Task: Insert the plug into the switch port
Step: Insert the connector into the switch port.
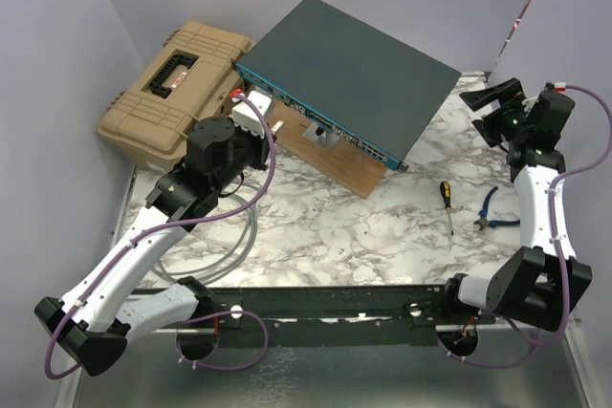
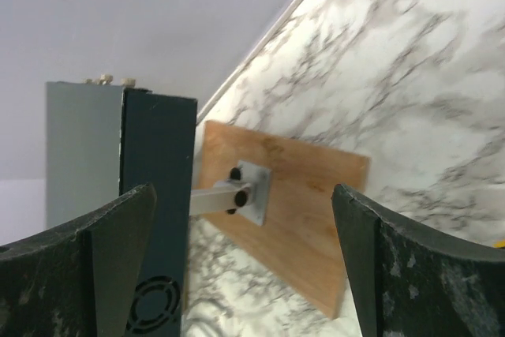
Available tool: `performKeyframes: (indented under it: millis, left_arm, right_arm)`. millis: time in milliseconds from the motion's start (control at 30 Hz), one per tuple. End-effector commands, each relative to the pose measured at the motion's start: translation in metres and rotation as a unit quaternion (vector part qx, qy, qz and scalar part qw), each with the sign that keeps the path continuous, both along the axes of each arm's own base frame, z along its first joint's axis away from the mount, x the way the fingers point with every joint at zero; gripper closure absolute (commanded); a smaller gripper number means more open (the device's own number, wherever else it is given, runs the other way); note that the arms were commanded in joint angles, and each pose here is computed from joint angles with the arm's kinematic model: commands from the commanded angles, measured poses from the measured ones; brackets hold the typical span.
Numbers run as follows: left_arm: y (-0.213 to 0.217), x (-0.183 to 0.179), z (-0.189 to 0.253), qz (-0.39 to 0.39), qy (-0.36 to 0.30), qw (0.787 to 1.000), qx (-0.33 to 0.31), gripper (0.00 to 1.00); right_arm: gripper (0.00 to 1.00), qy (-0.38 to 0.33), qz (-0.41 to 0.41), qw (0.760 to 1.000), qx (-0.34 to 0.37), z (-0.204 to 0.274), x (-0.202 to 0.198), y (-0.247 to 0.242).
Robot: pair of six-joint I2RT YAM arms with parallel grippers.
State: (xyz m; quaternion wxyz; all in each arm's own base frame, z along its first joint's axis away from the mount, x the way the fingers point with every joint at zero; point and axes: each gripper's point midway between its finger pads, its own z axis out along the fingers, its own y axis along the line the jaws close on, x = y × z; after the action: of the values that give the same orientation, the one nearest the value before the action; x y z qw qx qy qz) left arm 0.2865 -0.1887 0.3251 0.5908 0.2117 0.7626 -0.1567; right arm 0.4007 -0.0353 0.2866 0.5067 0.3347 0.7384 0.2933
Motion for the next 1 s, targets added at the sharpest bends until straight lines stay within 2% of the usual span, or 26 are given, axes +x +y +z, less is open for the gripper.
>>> performKeyframes:
  millis: [0, 233, 633, 967]
  left_arm:
    - [-0.006, 0.001, 0.022, -0.012, -0.039, 0.999, -0.031, 1.0]
    - [-0.017, 0.004, 0.015, -0.021, -0.036, 0.997, -0.067, 1.0]
    - [-0.035, 0.016, 0.0, -0.033, -0.019, 0.996, -0.076, 1.0]
    - [-0.038, 0.022, -0.012, -0.029, -0.006, 0.997, -0.071, 1.0]
  right_arm:
    - [0.06, -0.068, 0.086, 0.992, 0.067, 0.023, 0.006, 0.031]
    - [0.12, -0.113, 0.144, 0.974, 0.13, 0.025, 0.016, 0.047]
    - [0.13, -0.139, 0.164, 0.967, 0.139, 0.036, 0.014, 0.052]
    - [0.13, -0.14, 0.135, 0.972, 0.13, 0.034, 0.009, 0.047]
